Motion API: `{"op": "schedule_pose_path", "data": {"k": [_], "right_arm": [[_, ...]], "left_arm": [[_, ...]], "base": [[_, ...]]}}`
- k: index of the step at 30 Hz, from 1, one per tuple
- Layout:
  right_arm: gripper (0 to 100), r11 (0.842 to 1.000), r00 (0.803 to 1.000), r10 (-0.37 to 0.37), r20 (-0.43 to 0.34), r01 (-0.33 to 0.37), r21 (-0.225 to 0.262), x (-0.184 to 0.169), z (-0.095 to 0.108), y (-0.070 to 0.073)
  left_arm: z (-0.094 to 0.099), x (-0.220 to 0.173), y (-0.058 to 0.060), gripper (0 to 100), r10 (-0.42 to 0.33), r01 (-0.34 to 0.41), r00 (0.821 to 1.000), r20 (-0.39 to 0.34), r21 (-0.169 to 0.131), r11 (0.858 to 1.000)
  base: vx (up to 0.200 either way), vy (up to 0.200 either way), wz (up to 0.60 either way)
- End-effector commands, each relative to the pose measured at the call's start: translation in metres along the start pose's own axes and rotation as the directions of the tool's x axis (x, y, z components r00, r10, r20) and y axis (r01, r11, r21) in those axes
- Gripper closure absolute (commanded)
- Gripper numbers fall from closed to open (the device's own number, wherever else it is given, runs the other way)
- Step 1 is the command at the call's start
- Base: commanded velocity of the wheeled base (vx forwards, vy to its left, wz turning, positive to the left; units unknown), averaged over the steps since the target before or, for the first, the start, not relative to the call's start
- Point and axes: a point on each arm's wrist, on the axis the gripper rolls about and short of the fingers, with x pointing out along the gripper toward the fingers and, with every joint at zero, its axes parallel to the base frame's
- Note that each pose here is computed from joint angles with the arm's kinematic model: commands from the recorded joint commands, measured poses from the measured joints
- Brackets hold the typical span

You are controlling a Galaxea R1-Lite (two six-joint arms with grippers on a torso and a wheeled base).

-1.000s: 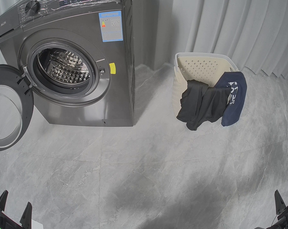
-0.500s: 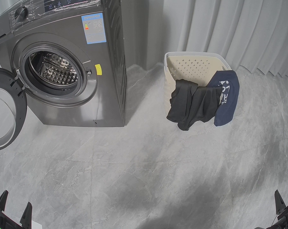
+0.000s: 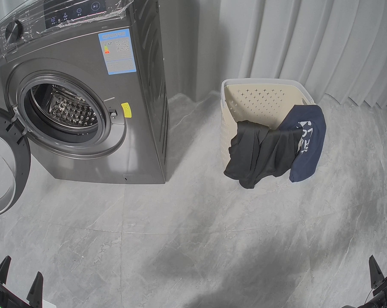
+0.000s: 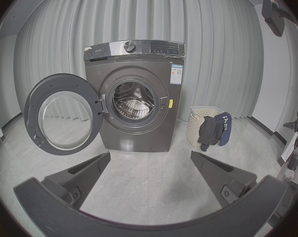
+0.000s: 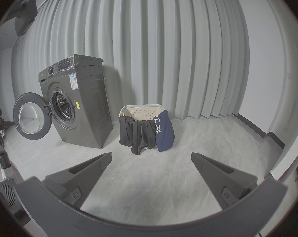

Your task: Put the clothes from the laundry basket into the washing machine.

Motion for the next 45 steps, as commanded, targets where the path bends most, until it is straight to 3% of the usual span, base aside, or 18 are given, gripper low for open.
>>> {"op": "schedule_pose_path", "data": {"k": [1,5,17,29,45], "right_arm": [[0,1.0,1.0,0.0,-0.003,0.0,0.0,0.0001,-0.0052,0.0],[0,1.0,1.0,0.0,-0.003,0.0,0.0,0.0001,-0.0052,0.0],[0,1.0,1.0,0.0,-0.003,0.0,0.0,0.0001,-0.0052,0.0],[0,1.0,1.0,0.0,-0.003,0.0,0.0,0.0001,-0.0052,0.0],[0,1.0,1.0,0.0,-0.003,0.0,0.0,0.0001,-0.0052,0.0]], "left_arm": [[-0.0039,0.0001,0.0001,0,0.0,0.0,1.0,-0.002,-0.004,1.0],[-0.0039,0.0001,0.0001,0,0.0,0.0,1.0,-0.002,-0.004,1.0],[-0.0039,0.0001,0.0001,0,0.0,0.0,1.0,-0.002,-0.002,1.0],[-0.0039,0.0001,0.0001,0,0.0,0.0,1.0,-0.002,-0.004,1.0],[-0.0039,0.0001,0.0001,0,0.0,0.0,1.0,-0.002,-0.004,1.0]], "base": [[0.0,0.0,0.0],[0.0,0.0,0.0],[0.0,-0.2,0.0],[0.0,0.0,0.0],[0.0,-0.188,0.0]]}}
